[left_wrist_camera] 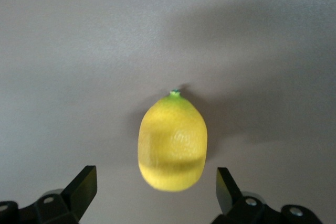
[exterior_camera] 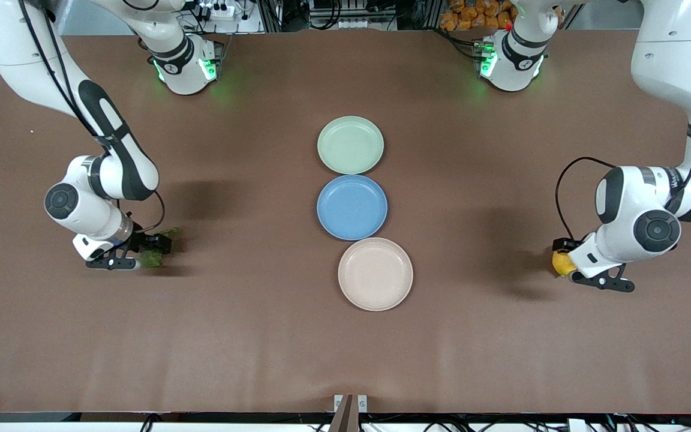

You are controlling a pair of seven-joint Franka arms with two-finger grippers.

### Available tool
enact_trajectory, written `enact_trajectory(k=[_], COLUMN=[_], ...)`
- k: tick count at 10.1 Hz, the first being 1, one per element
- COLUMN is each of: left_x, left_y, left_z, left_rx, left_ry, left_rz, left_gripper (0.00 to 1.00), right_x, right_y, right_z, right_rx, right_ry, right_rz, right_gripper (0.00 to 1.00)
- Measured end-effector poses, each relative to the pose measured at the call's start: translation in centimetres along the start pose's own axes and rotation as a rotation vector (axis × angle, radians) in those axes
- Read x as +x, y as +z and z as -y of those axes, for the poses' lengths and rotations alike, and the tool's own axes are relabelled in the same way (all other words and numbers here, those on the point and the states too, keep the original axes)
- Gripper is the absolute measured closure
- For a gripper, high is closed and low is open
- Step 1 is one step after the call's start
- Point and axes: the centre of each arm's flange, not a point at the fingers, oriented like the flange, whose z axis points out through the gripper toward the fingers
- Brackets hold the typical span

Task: Place lemon and lettuce in plates
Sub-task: 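Grasp the lettuce with the right gripper while the left gripper grasps the lemon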

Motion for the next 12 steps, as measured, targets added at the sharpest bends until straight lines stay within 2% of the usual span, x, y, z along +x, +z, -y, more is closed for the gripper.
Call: enact_trajectory(k=[1, 2, 3, 4, 6, 7, 8, 10, 12], left_x=[0.4, 0.6, 0.7, 0.7, 1.0, 1.0, 1.1, 1.1, 1.3], left_y=[0.6, 1.0, 1.5, 2.1, 2.9, 3.1, 3.4, 4.0, 3.8], left_z=[-0.1, -0.1, -0.2, -0.4, -0.7, -0.8, -0.8, -1.0, -0.9], left_rx=[-0.002, -0.003, -0.005, -0.008, -0.011, -0.013, -0.014, -0.016, -0.015], left_ry=[0.001, 0.002, 0.003, 0.006, 0.011, 0.012, 0.013, 0.015, 0.014], left_rz=[0.004, 0.006, 0.013, 0.021, 0.029, 0.031, 0.035, 0.044, 0.036], left_gripper=[0.0, 0.0, 0.0, 0.0, 0.0, 0.0, 0.0, 0.33, 0.35], right_x=[0.0, 0.1, 0.3, 0.6, 1.5, 1.9, 2.1, 2.8, 3.9], right_y=[0.1, 0.0, -0.3, -0.7, -1.7, -2.1, -2.4, -3.1, -4.9], right_z=[0.0, 0.0, 0.0, 0.0, 0.0, 0.0, 0.1, 0.4, 1.6], right_rx=[0.0, 0.0, 0.0, 0.0, -0.002, -0.002, -0.002, -0.001, -0.001], right_ry=[0.0, 0.003, 0.018, 0.046, 0.077, 0.087, 0.094, 0.089, 0.07], right_rz=[0.002, -0.001, -0.003, 0.014, 0.055, 0.058, 0.06, 0.068, 0.088], right_gripper=[0.11, 0.12, 0.25, 0.47, 0.75, 0.89, 0.98, 0.98, 0.98])
